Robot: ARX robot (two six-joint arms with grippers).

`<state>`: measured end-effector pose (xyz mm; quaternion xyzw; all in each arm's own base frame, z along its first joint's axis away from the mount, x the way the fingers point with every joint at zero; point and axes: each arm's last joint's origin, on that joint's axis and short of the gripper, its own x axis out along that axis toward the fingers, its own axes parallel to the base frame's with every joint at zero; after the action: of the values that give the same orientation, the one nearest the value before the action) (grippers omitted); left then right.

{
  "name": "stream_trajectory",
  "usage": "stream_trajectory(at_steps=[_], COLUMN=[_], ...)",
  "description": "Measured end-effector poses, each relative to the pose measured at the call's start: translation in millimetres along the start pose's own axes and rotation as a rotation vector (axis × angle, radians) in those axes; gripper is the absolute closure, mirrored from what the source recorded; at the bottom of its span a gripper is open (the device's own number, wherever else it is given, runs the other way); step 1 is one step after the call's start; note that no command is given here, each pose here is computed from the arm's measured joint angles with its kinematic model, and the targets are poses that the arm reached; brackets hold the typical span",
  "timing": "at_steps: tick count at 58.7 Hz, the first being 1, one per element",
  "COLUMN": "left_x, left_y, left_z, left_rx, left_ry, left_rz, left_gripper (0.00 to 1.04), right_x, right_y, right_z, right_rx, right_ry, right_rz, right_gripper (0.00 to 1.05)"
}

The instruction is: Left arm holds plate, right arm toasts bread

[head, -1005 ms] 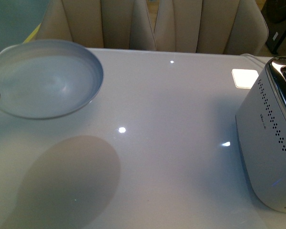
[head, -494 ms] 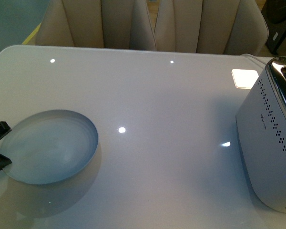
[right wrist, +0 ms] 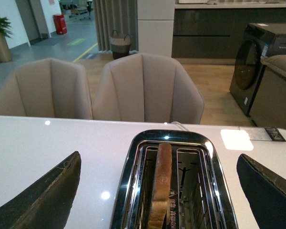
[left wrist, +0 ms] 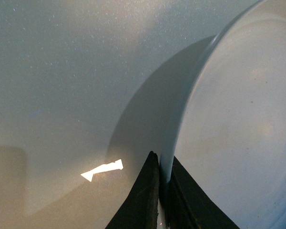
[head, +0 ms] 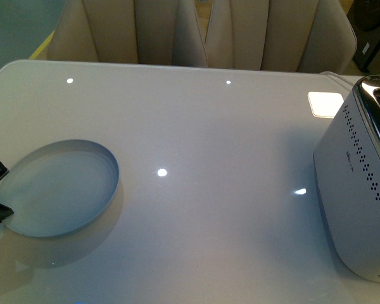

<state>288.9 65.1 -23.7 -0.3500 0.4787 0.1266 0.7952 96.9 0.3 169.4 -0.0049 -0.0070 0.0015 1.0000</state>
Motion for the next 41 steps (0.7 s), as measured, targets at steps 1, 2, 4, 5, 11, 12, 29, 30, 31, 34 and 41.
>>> stream_trajectory(at_steps=[1,2,4,5,11,12,29,30,31,34,41], left_x=[0,0,0,0,0,-1,-10,-11,-14,-19,-40], left_y=[0,1,2,2,5,6,6,6,5,1,-11], left_z=[0,0,-1,-1,-5,-6,-7,-7,-6,-3,5], left_rx=[0.001,0.001,0.001,0.001,0.0,-0.001,-0.005,-0.004,-0.001,0.005,0.038], left_ry=[-0.001,-0.003,-0.003,-0.003,0.005,0.006,-0.009,-0.011,-0.017,-0.032,-0.092], left_rz=[-0.002,-0.004,-0.006,-0.006,-0.001,-0.001,-0.008,-0.009,-0.014,-0.026,-0.065], left_gripper=[1.02,1.02,1.02,1.02,0.89,0.86,0.35,0.33,0.29,0.22,0.05], right_x=[0,0,0,0,0,0,0,0,0,0,0], right_y=[0,0,0,0,0,0,0,0,0,0,0], right_z=[0,0,0,0,0,0,0,0,0,0,0], right_rx=[0.0,0.0,0.0,0.0,0.0,0.0,0.0,0.0,0.0,0.0,0.0], right_ry=[0.0,0.0,0.0,0.0,0.0,0.0,0.0,0.0,0.0,0.0,0.0], right_rz=[0.0,0.0,0.0,0.0,0.0,0.0,0.0,0.0,0.0,0.0,0.0], right_gripper=[0.09,0.09,0.09,0.09,0.09,0.09,0.09,0.09,0.09,0.09,0.09])
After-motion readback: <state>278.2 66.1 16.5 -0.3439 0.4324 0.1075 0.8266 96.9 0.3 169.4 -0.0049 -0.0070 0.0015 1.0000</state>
